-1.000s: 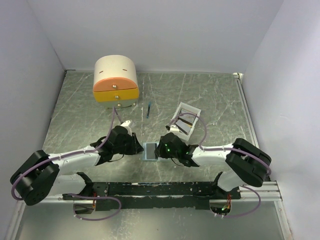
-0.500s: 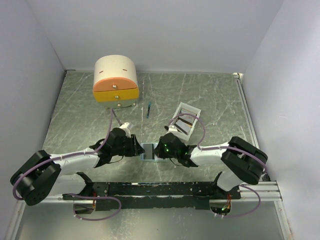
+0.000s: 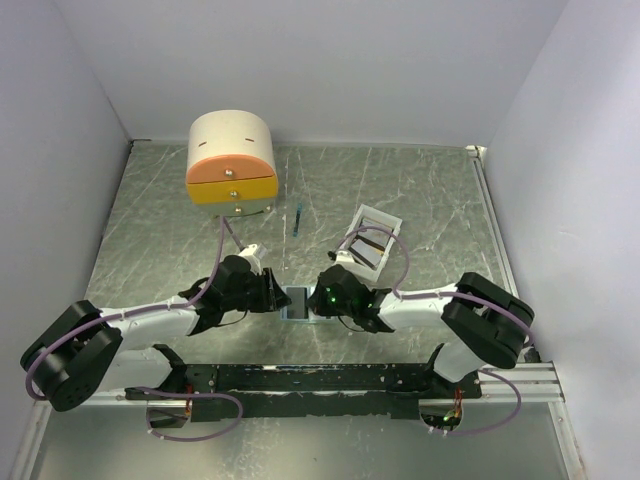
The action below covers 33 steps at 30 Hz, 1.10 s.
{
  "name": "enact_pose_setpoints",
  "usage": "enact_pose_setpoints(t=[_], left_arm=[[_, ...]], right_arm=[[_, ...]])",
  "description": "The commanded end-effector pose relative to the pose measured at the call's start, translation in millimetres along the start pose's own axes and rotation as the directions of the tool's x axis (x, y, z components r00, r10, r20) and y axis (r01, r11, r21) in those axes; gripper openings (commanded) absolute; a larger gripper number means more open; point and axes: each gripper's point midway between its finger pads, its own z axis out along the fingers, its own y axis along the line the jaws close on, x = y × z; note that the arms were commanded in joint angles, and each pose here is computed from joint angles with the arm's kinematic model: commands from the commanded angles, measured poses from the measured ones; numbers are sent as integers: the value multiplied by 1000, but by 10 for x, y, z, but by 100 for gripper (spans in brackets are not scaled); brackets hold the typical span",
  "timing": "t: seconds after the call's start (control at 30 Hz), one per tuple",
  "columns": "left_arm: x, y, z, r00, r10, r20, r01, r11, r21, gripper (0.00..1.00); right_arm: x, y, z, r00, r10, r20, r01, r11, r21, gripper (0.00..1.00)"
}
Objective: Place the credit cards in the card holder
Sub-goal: Insert the credit card into the card holder.
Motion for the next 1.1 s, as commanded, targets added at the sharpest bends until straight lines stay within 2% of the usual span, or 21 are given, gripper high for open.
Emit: enact_pose_setpoints(t=[0.0,0.17,0.3,0.43,0.6,0.8,1.07], left_arm=[[-58,20,-9,1000,7,29,-7,1000,-5,47],[-74,42,-15,1000,10,19,-10,1000,-23,40],[-62,83,-9,1000,-16,11,16,999,-28,38],[-23,185,-13,998,-58,-6,58,997,-44,29],[9,214,-30,999,-50,-15,49,998,-49,23],[99,226,14,997,-57,-44,55,998,-31,19],[136,226,52,997,-57,-60,56,998,-19,16]], right_arm=[[20,-98,-40,998,-55,-36,58,996,70,6],[-160,27,-101,994,-108,-20,109,991,75,8],[-108,48,-68,995,-95,-32,97,994,52,8],[-34,34,-1,994,-89,-60,93,994,51,6],[-32,2,-8,995,-82,-50,85,994,64,5],[8,99,22,996,-63,-56,64,998,13,9],[38,181,24,998,-35,-56,32,998,-45,4]])
